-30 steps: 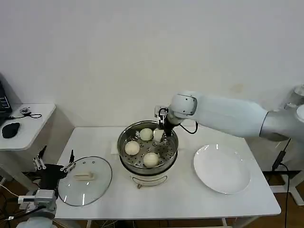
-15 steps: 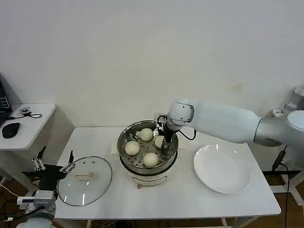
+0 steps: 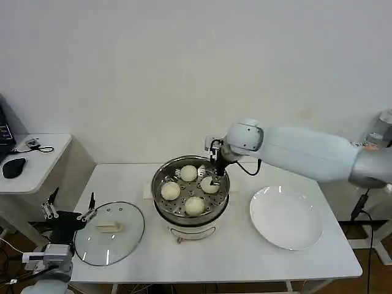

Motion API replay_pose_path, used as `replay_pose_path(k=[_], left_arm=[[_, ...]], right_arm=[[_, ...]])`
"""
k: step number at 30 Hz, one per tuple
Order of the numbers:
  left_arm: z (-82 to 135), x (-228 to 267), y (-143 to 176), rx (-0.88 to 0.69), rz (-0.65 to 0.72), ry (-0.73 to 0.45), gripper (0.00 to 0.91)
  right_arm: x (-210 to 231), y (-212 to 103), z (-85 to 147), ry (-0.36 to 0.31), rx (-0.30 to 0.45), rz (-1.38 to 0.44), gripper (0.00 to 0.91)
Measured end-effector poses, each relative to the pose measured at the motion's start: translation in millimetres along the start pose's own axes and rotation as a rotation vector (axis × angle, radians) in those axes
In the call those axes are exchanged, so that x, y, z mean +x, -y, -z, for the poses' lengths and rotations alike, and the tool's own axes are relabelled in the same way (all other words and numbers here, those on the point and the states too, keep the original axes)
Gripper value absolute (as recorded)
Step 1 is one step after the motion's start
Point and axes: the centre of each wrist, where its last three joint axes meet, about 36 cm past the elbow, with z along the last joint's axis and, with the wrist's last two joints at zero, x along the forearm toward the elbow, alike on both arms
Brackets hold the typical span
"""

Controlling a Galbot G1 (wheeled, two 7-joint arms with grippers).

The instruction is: Take steamed baozi put them in steamer then cover it.

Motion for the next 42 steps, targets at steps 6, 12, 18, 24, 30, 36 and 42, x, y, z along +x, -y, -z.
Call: replay_pose_path(k=[6, 12, 18, 24, 30, 36, 42], left_arm=[[-1.5, 0.9, 1.3, 0.018, 0.002, -0.006, 0.907], [-7.9, 0.8, 5.9, 0.032, 0.0, 0.001, 0.907], [-18.6, 0.4, 5.0, 0.009, -0.008, 0.025, 0.907], [-30.9, 2.1, 7.7, -0.077, -0.046, 0.071, 0.907], [-47.5, 5.1, 14.2, -0.231, -0.084, 0.114, 0.907], [-73.1, 5.0, 19.9, -0.477, -0.119, 0.176, 0.907], [-101.1, -1.8, 23.9, -0.754, -0.176, 0.212, 0.907]], right_arm=[[18.2, -20.3, -19.4, 0.178, -0.049, -0.137, 0.907], [9.9, -50.1, -37.1, 0.437, -0.116, -0.329, 0.907], [-7.3, -81.7, -58.9, 0.715, -0.222, -0.507, 0.907], [-25.9, -119.9, -99.1, 0.934, -0.416, -0.658, 0.907], [-27.1, -165.4, -168.7, 1.026, -0.647, -0.839, 0.907], [-18.4, -224.8, -243.4, 0.963, -0.801, -1.04, 0.907], [-8.7, -273.3, -284.7, 0.87, -0.859, -1.171, 0.907]])
